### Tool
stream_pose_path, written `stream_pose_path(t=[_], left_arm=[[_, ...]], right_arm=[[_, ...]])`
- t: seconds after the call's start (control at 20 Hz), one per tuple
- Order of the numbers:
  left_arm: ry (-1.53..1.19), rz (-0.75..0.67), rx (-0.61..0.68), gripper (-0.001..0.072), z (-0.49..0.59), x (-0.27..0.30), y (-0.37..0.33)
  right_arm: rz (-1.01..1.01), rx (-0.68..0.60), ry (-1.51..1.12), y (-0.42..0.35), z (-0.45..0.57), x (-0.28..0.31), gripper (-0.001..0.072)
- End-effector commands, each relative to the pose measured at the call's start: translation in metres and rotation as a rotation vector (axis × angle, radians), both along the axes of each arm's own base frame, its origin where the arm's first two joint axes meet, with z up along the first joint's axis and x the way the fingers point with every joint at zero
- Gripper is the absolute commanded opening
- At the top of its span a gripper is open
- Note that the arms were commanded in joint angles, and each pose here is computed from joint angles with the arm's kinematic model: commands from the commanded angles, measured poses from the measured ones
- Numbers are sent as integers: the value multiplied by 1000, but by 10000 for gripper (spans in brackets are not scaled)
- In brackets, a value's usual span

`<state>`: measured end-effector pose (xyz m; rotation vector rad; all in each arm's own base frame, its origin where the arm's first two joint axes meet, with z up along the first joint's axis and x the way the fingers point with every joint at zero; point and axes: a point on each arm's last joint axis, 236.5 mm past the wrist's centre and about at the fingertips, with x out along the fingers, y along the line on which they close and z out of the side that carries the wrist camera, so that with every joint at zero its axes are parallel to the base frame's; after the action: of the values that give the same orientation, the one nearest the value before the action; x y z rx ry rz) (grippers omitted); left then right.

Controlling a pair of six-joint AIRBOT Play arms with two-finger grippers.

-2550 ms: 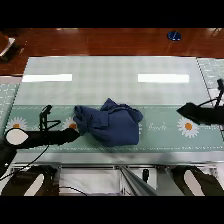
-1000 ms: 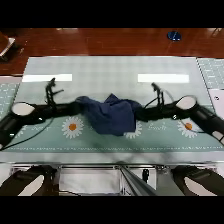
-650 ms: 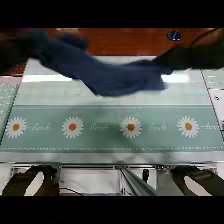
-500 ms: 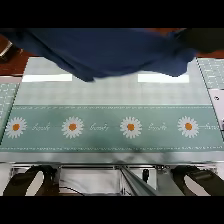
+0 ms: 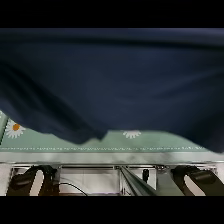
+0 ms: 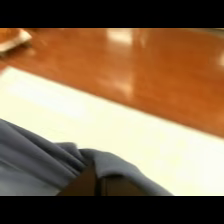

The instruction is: Fold the shirts.

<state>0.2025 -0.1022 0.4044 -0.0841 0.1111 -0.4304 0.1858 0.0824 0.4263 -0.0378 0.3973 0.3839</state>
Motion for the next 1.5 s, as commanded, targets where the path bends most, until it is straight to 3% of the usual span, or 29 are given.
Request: stream_pose_path(t=[0.0, 0.3, 0.55, 1.0, 1.05, 1.1, 1.15, 1.3, 1.45], left_arm=[[278, 8, 31, 18, -79, -1, 6], [651, -41, -98, 18, -226, 29, 6], [715, 44, -350, 18, -293, 91, 17], [806, 174, -349, 21, -383, 181, 20], [824, 164, -345, 103, -387, 184, 16], [850, 141, -338, 386, -390, 183, 11], [868, 111, -298, 509, -391, 181, 11], [989, 117, -153, 508, -394, 155, 52], [1107, 200, -195, 508, -399, 117, 102]], right_arm=[[-71, -47, 190, -18, -49, -6, 20], [-61, -44, 521, 1, -205, 67, 20], [-112, -4, 640, 12, -309, 151, 19], [-90, 203, 691, 65, -361, 306, 28], [-100, 232, 705, 66, -362, 315, 143], [-112, 264, 723, 63, -363, 321, 333], [-122, 291, 742, 54, -363, 325, 419], [-192, 282, 816, -16, -360, 307, 416], [-305, 148, 911, -108, -366, 255, 415]])
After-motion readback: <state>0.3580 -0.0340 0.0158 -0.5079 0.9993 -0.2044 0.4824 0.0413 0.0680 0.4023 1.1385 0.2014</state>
